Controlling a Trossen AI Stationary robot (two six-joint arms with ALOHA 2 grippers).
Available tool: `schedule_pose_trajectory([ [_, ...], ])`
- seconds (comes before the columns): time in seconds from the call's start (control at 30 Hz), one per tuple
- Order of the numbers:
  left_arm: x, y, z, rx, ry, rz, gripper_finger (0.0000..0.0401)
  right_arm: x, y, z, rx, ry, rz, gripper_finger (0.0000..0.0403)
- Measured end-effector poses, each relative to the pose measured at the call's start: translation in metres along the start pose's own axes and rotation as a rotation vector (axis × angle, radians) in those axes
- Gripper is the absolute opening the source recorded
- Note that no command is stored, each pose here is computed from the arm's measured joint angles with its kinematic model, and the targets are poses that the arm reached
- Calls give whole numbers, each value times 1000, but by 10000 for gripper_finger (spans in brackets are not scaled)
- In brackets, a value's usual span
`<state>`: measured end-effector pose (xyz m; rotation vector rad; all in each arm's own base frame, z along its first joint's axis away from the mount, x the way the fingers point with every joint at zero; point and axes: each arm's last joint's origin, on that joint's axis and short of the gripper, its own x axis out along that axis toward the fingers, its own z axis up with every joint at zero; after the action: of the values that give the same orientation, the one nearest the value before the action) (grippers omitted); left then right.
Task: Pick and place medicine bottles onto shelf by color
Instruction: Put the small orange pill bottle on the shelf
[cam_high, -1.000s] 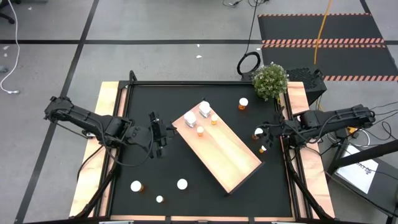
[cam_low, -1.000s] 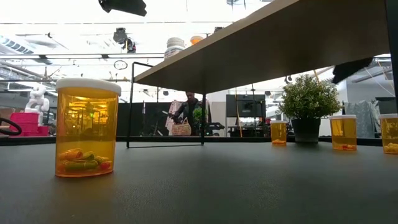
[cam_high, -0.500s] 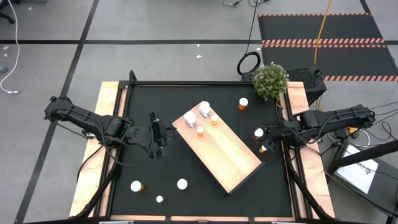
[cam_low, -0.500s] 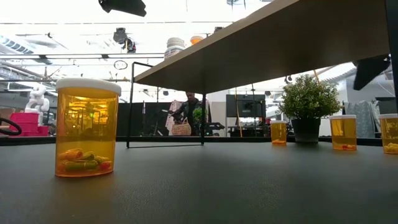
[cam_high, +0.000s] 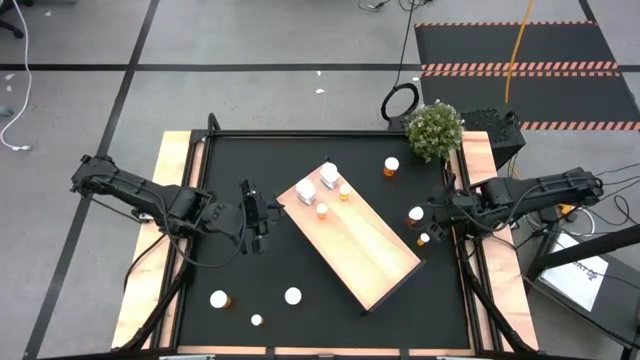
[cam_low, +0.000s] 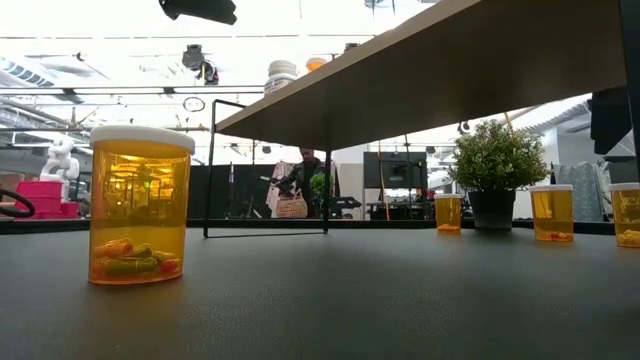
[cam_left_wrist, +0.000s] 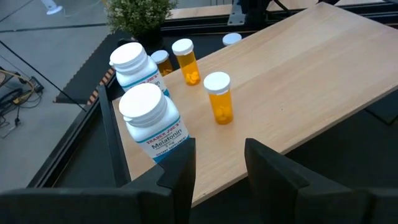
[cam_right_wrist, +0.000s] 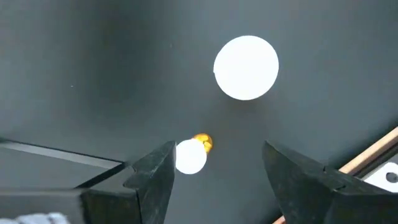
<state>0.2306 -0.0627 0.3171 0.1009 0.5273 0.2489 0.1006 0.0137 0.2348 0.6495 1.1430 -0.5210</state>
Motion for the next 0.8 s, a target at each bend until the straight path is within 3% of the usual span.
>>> schedule_pose_trajectory([
  [0.53, 0, 0, 0, -12, -3, 0, 141, 17, 9, 8, -18, -4, -168, 236],
  [0.8, 0, 0, 0, -16, -3, 0, 141, 19, 12, 6, -34, 73, -131, 236],
])
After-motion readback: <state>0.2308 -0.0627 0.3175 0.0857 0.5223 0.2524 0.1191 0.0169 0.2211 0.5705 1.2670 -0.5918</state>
